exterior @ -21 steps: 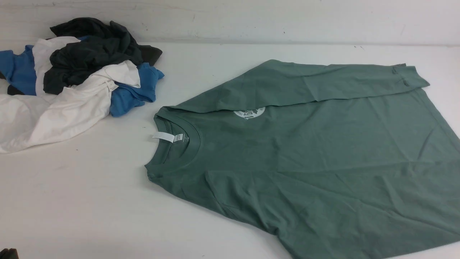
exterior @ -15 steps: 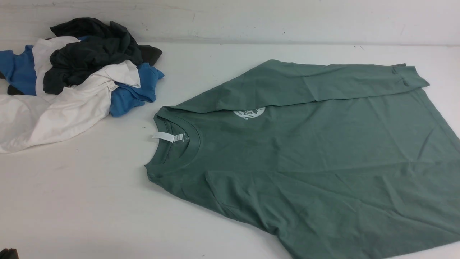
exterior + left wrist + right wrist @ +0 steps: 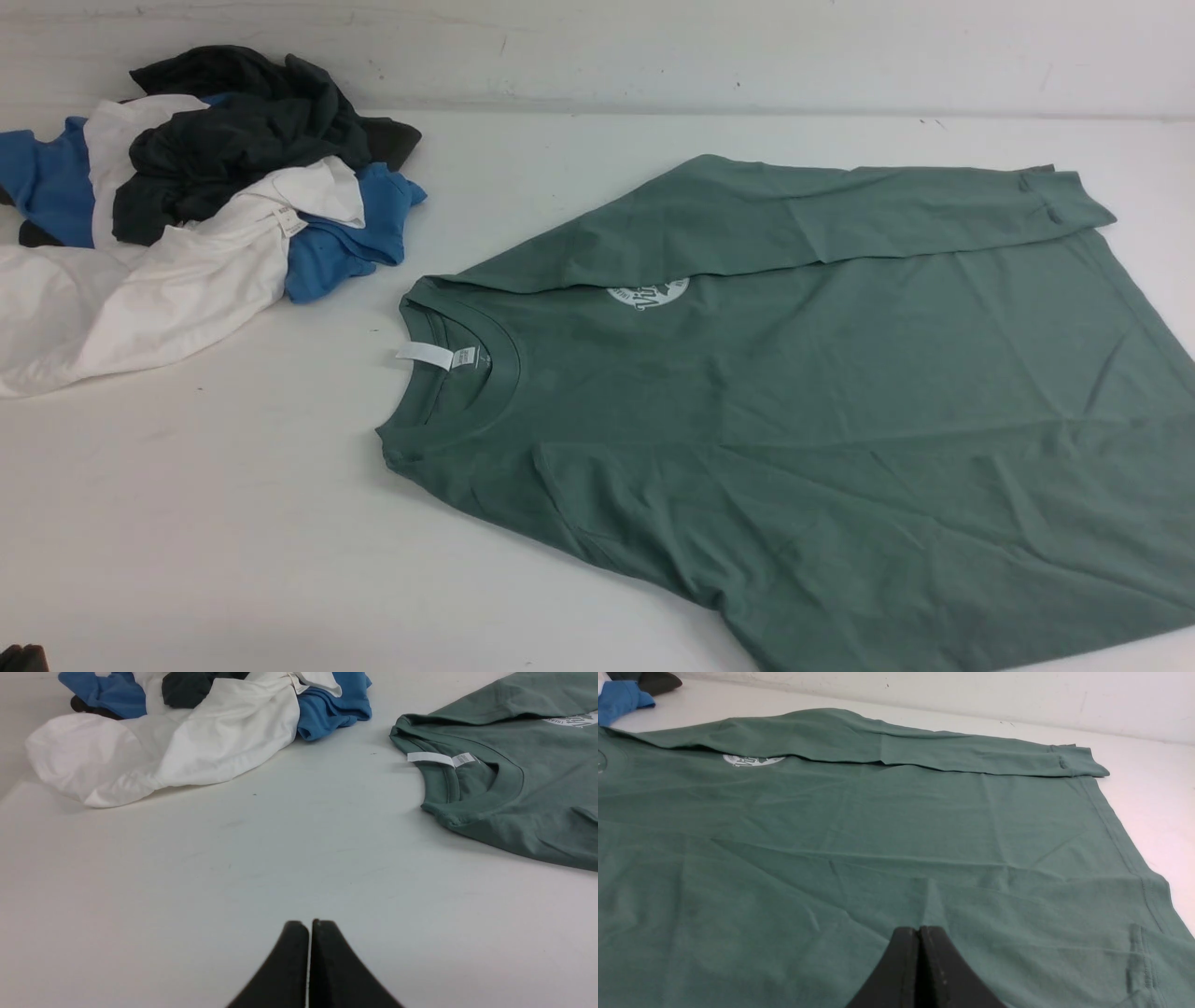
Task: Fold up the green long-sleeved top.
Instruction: Hold the cuff closest to the cuff with your right arm
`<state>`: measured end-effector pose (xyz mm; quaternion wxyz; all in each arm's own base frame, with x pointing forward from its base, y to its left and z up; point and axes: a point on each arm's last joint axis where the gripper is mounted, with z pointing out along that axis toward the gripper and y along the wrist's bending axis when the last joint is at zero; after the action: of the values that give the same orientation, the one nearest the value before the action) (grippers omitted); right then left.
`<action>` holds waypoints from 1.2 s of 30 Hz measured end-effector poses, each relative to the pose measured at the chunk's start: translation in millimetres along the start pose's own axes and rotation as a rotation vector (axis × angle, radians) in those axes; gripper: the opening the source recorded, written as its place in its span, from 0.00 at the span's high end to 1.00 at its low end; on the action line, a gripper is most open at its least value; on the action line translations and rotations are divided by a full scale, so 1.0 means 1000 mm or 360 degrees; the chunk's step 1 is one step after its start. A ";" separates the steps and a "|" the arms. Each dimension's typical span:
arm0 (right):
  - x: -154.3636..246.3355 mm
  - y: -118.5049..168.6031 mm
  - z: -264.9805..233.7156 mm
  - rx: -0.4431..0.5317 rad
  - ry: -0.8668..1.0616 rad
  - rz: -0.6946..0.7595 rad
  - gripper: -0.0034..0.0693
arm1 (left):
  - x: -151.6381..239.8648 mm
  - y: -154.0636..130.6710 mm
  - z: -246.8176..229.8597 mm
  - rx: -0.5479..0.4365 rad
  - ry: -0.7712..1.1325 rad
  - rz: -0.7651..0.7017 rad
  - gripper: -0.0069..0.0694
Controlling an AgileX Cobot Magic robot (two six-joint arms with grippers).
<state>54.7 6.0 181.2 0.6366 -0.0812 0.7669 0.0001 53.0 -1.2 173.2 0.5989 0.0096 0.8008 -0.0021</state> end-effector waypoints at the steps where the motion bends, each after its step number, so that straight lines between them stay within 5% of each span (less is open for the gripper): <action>1: 0.000 0.000 0.000 0.0000 0.0000 0.0000 0.97 | 0.000 0.000 0.000 0.0000 0.0000 0.0000 0.92; 32: 0.000 0.000 0.000 0.0004 0.0001 -0.0015 0.97 | 0.000 0.000 0.000 0.0000 0.0000 0.0000 0.92; 36: -0.002 0.001 0.000 -0.0025 -0.0048 0.0232 0.97 | 0.000 0.000 0.000 0.0000 0.0000 0.0000 0.92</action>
<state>55.1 7.6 183.3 0.6456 -0.0301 0.7612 0.0539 53.0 -1.2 173.2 0.5989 0.0096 0.8008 -0.0021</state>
